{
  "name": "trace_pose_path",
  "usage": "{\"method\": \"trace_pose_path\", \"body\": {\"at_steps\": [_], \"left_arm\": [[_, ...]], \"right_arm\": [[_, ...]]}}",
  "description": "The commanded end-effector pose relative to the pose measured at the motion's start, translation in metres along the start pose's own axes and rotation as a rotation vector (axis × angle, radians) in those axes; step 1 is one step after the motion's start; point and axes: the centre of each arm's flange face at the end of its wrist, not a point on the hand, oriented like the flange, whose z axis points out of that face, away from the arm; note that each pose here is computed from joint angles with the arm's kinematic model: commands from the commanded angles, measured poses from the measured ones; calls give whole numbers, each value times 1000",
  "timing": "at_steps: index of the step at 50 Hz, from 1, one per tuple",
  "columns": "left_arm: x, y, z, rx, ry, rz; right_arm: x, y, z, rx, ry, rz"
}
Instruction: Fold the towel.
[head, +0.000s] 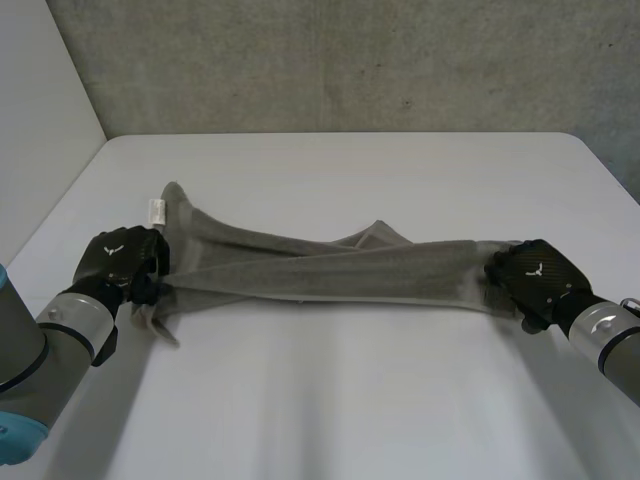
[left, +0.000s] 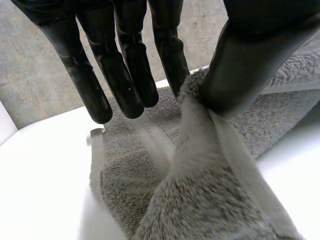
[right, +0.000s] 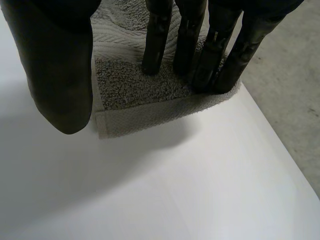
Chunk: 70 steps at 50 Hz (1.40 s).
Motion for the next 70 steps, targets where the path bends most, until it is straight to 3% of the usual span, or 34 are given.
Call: {"method": "trace_pose_path", "body": {"at_steps": [1, 16, 28, 70], "left_arm": [[0, 0, 0, 0, 0, -1], [-1, 1, 0, -3, -3, -1], [-1, 2, 1, -6, -3, -2], [1, 3, 1, -9, 22, -3]], "right_arm": [[12, -2, 7, 3, 40, 46], [2, -19, 27, 29, 40, 79], [-5, -8, 47, 2, 35, 73], [-8, -1, 54, -9, 23, 78]]}}
